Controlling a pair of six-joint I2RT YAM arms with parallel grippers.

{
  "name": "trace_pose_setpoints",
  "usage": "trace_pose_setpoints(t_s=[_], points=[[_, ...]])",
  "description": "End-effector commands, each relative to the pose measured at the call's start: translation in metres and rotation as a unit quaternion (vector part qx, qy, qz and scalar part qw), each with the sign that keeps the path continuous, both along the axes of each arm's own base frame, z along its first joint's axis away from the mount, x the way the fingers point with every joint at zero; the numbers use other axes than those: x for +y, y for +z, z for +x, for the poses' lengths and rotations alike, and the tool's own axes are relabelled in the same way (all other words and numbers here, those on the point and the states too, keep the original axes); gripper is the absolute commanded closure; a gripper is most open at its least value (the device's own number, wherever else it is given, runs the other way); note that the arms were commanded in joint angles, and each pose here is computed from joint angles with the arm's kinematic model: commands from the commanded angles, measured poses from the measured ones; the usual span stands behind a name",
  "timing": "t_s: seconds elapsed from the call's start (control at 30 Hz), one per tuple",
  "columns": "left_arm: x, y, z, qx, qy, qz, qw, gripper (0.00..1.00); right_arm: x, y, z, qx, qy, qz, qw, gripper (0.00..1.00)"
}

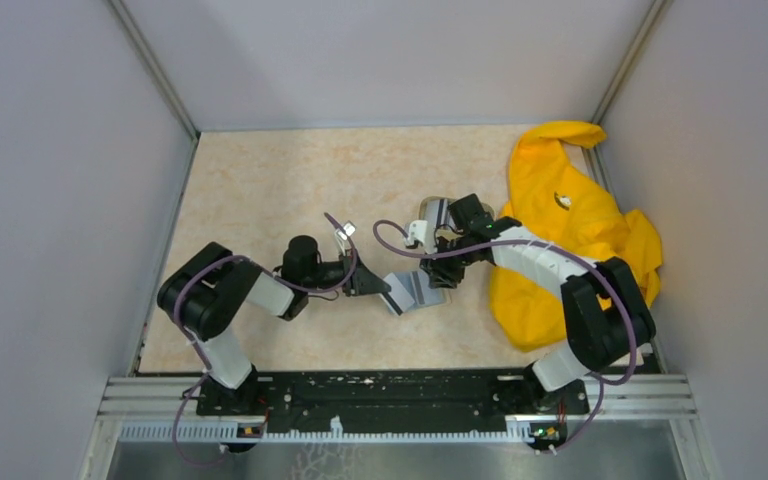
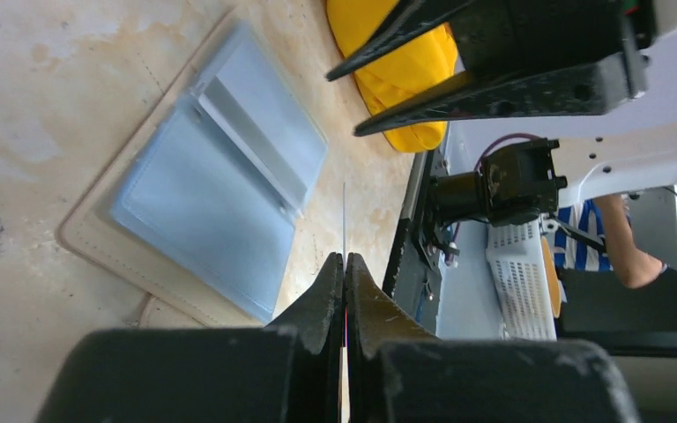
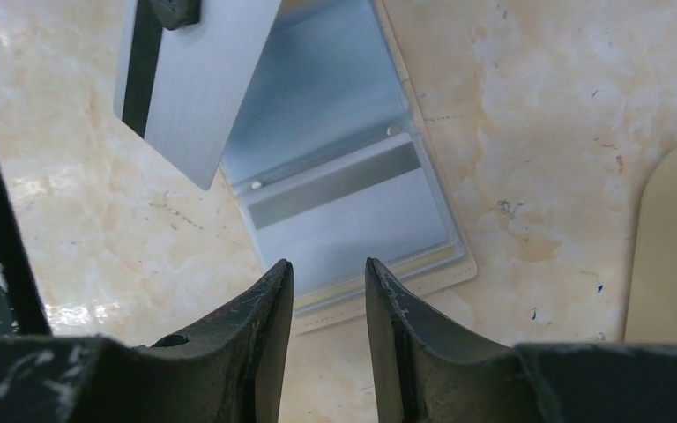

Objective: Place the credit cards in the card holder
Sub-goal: Insert the credit card into the card holder.

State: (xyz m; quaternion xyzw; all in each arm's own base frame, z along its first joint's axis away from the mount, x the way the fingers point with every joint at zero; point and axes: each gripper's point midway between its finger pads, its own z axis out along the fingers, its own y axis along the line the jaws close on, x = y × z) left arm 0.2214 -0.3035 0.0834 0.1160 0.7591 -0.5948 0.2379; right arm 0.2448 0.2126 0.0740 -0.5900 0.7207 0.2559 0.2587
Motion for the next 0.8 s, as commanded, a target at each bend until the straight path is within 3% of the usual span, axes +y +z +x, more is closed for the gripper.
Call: trace_pose_setpoints(t_s=[0.0,0.37,0.77], points=[[-0.007,0.011,-0.006,0.003,-0.043,-0.040,0.998,1.00,-0.002,-0.017,0.015,-0.034,0.005,-0.049,0.998,0.65],[-0.010,-0.013,0.004,0.029,-0.047,-0.023,0.998,1.00,-0.019,-0.045,0.023,-0.018,-0.025,-0.126,0.992,0.65],[-0.016,-0.028,0.018,0.038,-0.042,0.001,0.998,1.00,-0.021,-0.047,0.023,-0.012,-0.028,-0.140,0.990,0.66]])
